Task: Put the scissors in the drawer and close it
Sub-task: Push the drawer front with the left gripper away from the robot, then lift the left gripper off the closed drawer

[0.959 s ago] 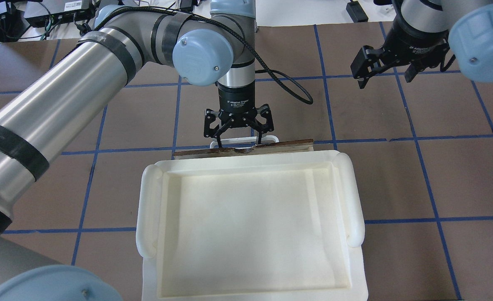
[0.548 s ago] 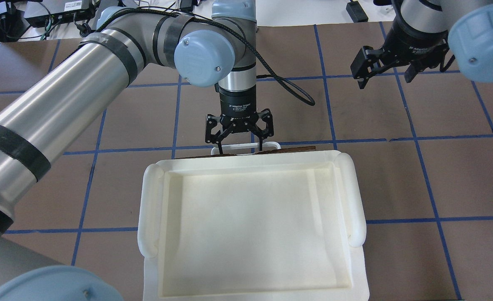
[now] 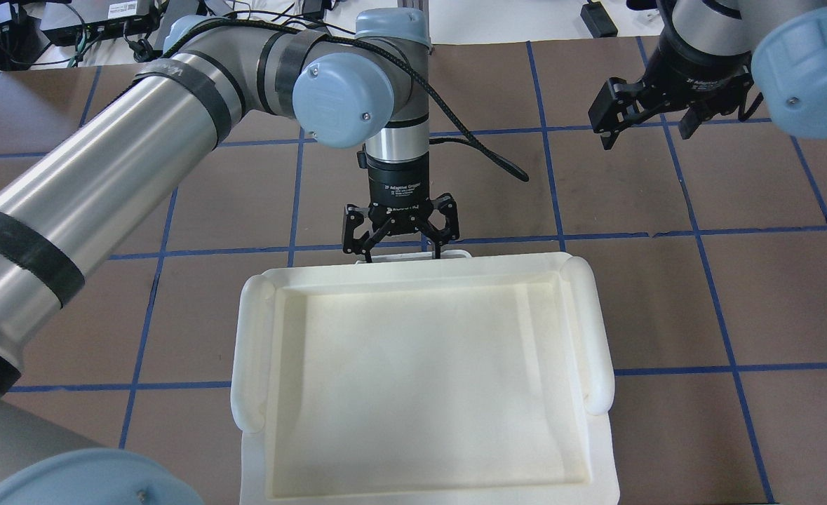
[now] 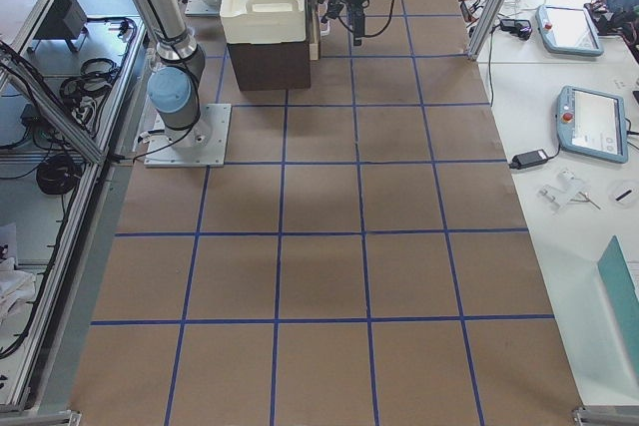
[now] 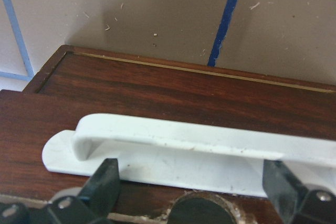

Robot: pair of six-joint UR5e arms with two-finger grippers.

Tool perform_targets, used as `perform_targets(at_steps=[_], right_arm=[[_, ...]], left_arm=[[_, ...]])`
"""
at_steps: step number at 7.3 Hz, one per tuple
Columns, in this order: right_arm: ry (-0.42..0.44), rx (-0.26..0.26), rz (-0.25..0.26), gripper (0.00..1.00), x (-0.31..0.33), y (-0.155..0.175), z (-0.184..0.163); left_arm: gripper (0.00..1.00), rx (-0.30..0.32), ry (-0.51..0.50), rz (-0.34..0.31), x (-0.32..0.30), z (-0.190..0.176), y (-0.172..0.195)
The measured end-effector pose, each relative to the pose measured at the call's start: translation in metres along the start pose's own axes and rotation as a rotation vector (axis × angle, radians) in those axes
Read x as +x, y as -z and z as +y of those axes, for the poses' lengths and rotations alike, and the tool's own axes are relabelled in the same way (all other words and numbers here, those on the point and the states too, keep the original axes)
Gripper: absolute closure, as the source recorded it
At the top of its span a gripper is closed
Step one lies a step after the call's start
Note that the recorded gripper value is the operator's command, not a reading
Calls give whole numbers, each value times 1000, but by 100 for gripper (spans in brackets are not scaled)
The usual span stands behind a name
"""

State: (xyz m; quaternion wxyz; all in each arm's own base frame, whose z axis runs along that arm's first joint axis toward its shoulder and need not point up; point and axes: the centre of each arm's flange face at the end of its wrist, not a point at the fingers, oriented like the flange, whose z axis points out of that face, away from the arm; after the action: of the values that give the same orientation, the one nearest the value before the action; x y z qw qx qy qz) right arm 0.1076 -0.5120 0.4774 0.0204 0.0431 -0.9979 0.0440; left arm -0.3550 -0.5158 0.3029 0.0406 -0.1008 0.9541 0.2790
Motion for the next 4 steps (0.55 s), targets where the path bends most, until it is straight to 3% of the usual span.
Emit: perform_targets(at_steps=[4], right_arm=[[0, -7, 4, 0, 0, -3, 1]], left_arm=[[0, -40, 25, 10, 1, 3, -7]])
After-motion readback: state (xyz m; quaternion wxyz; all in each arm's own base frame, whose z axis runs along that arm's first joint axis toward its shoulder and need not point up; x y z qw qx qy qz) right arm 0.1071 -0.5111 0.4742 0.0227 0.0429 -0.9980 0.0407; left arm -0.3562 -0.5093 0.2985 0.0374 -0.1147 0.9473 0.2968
